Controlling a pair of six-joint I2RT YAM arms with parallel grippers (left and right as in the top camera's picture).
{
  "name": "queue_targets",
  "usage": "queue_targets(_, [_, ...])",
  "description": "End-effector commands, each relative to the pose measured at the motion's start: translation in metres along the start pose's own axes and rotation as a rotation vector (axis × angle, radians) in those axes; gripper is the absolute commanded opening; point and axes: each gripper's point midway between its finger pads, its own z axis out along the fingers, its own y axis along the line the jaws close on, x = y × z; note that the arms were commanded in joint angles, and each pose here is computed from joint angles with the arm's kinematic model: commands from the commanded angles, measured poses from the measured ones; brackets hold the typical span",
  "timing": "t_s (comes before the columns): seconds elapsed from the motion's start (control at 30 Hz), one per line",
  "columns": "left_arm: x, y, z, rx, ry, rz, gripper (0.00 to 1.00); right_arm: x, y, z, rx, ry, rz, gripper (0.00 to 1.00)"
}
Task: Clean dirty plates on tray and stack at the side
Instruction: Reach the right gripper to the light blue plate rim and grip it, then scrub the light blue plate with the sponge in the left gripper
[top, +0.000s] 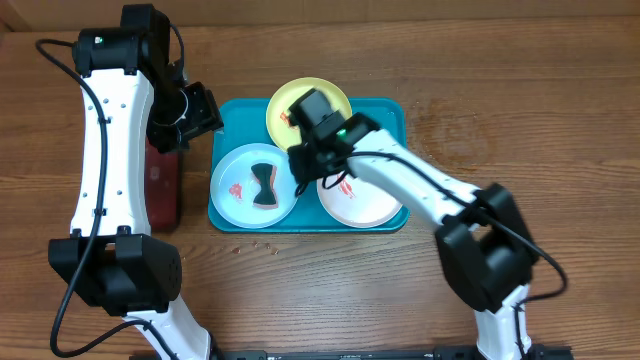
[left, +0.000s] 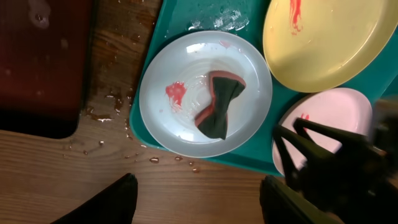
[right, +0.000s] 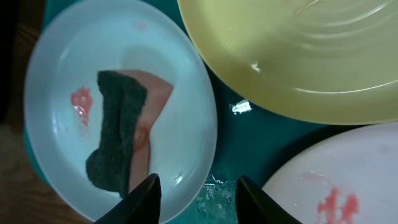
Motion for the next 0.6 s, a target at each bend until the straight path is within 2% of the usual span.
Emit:
queue_targets(0.0, [0.002,-0.002,0.003,-0.003,0.015,0.029,0.63,-0.009,-0.004,0.009,0.043,-0.034,0.006,0.41])
queue_targets(0.23, [0.013,0.004,0.024,-0.014,0.085,0.057,0.52,-0.006,-0.008,0.028,0.048,-0.019,0.024,0.39])
queue_targets(0.33, [0.022,0.007,0.044,-0.022,0.135,0.059,0.48,-0.002,-0.012,0.037,0.056,-0.002,0.04,0.28])
queue_targets(0.5, [0.039,-0.017,0.085,0.131,0.21,0.171,0.46,0.007,-0.016,0.049,0.06,0.033,0.045,0.17])
queue_targets(0.57, [0.042,-0.02,0.099,0.147,0.213,0.184,0.46,0.008,-0.015,0.049,0.053,0.039,0.046,0.14])
